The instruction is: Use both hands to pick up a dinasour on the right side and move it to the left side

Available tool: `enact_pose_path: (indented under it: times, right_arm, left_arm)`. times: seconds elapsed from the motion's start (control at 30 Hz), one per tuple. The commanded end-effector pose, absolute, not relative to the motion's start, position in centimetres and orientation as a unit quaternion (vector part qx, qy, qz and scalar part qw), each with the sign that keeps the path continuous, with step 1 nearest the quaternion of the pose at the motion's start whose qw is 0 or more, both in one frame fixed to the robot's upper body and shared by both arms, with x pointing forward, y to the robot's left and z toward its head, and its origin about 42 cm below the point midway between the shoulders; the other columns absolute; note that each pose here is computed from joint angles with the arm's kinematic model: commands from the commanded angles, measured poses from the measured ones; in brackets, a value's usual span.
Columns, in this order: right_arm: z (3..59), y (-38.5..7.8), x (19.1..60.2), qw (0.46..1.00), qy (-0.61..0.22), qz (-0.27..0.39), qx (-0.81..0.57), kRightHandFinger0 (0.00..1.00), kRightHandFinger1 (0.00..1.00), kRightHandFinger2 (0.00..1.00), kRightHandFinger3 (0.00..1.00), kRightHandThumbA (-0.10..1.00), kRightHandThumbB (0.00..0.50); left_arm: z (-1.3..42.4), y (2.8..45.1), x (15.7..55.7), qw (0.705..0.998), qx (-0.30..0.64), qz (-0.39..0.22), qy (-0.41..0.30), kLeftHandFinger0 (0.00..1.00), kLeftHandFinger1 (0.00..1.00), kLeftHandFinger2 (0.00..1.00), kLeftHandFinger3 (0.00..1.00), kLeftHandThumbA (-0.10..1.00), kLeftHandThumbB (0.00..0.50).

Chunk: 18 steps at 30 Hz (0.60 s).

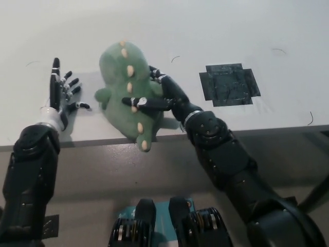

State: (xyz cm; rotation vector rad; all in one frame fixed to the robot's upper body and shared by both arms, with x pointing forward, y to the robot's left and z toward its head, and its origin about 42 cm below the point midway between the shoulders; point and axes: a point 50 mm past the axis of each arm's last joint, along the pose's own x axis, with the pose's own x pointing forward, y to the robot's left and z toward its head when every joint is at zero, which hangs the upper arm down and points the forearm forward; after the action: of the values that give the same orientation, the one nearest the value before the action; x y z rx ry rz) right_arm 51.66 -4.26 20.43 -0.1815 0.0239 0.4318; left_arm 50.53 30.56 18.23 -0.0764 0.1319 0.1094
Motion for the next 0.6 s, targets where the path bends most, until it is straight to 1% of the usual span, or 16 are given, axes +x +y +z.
enact_pose_path:
  times: [0.0,0.03,0.07,0.1,0.13,0.17,0.23,0.27,0.3,0.33,0.37,0.4,0.43,0.5,0.53,0.57]
  right_arm:
    - [23.2,-5.2,52.8,0.973,-0.007,0.214,-0.087,1.00,1.00,1.00,1.00,1.00,0.211]
    - [23.2,-5.4,52.9,0.974,-0.009,0.214,-0.075,1.00,1.00,1.00,1.00,1.00,0.205]
    - [23.1,-5.7,52.9,0.975,-0.005,0.213,-0.068,1.00,1.00,1.00,1.00,1.00,0.238]
    - [23.1,-5.9,52.9,0.976,-0.004,0.210,-0.063,1.00,1.00,1.00,1.00,1.00,0.260]
    - [23.3,-6.4,53.1,0.977,-0.003,0.207,-0.057,1.00,1.00,1.00,1.00,1.00,0.242]
    - [23.3,-6.5,53.1,0.977,-0.002,0.207,-0.055,1.00,1.00,1.00,1.00,1.00,0.234]
    - [23.3,-6.8,53.1,0.977,-0.003,0.207,-0.054,1.00,1.00,1.00,1.00,1.00,0.220]
    - [23.3,-7.1,53.1,0.977,-0.006,0.206,-0.056,1.00,1.00,1.00,1.00,1.00,0.217]
    - [23.2,-7.5,53.1,0.977,-0.009,0.206,-0.061,1.00,1.00,1.00,1.00,1.00,0.217]
    - [23.3,-7.7,53.1,0.976,-0.010,0.207,-0.062,1.00,1.00,1.00,1.00,1.00,0.211]
    - [23.4,-8.1,53.1,0.976,-0.018,0.206,-0.070,1.00,1.00,1.00,1.00,1.00,0.219]
    - [23.3,-8.4,53.1,0.976,-0.022,0.205,-0.070,1.00,1.00,1.00,1.00,1.00,0.225]
    - [23.3,-8.4,53.1,0.976,-0.022,0.206,-0.068,1.00,1.00,1.00,1.00,1.00,0.225]
    - [23.1,-9.2,53.3,0.976,-0.022,0.205,-0.068,1.00,1.00,1.00,1.00,1.00,0.224]
    - [23.1,-9.4,53.3,0.976,-0.024,0.204,-0.068,1.00,1.00,1.00,1.00,1.00,0.221]
    - [23.1,-9.4,53.3,0.976,-0.027,0.203,-0.075,1.00,1.00,1.00,1.00,1.00,0.224]
  left_arm:
    - [20.2,34.7,50.5,0.996,-0.030,0.076,0.027,1.00,1.00,1.00,1.00,1.00,0.478]
    - [20.2,35.1,50.4,0.997,-0.030,0.074,0.023,1.00,1.00,1.00,1.00,1.00,0.477]
    - [20.2,35.4,50.3,0.997,-0.026,0.072,0.022,1.00,1.00,1.00,1.00,1.00,0.461]
    - [20.2,35.7,50.3,0.997,-0.025,0.067,0.021,1.00,1.00,1.00,1.00,1.00,0.464]
    - [20.4,36.0,50.2,0.998,-0.025,0.062,0.020,1.00,1.00,1.00,1.00,1.00,0.472]
    - [20.4,36.2,50.1,0.998,-0.026,0.060,0.020,1.00,1.00,1.00,1.00,1.00,0.472]
    - [20.6,36.6,49.9,0.998,-0.016,0.059,0.019,1.00,1.00,1.00,1.00,1.00,0.457]
    - [20.6,37.0,49.6,0.998,-0.011,0.056,0.017,1.00,1.00,1.00,1.00,1.00,0.430]
    - [20.6,37.3,49.4,0.998,-0.008,0.054,0.015,1.00,1.00,1.00,1.00,1.00,0.426]
    - [20.5,37.4,49.3,0.998,-0.009,0.054,0.014,1.00,1.00,1.00,1.00,1.00,0.441]
    - [20.4,37.6,49.1,0.999,-0.009,0.051,0.010,1.00,1.00,1.00,1.00,1.00,0.438]
    - [20.4,37.8,49.0,0.999,-0.012,0.049,0.009,1.00,1.00,1.00,1.00,1.00,0.456]
    - [20.3,37.9,49.0,0.999,-0.013,0.049,0.009,1.00,1.00,1.00,1.00,1.00,0.460]
    - [20.2,38.1,48.5,0.999,-0.011,0.040,0.003,1.00,1.00,1.00,1.00,1.00,0.459]
    - [20.2,38.1,48.4,0.999,-0.012,0.038,0.001,1.00,1.00,1.00,1.00,1.00,0.449]
    - [20.3,37.9,48.2,0.999,-0.011,0.036,0.000,1.00,1.00,1.00,1.00,1.00,0.462]
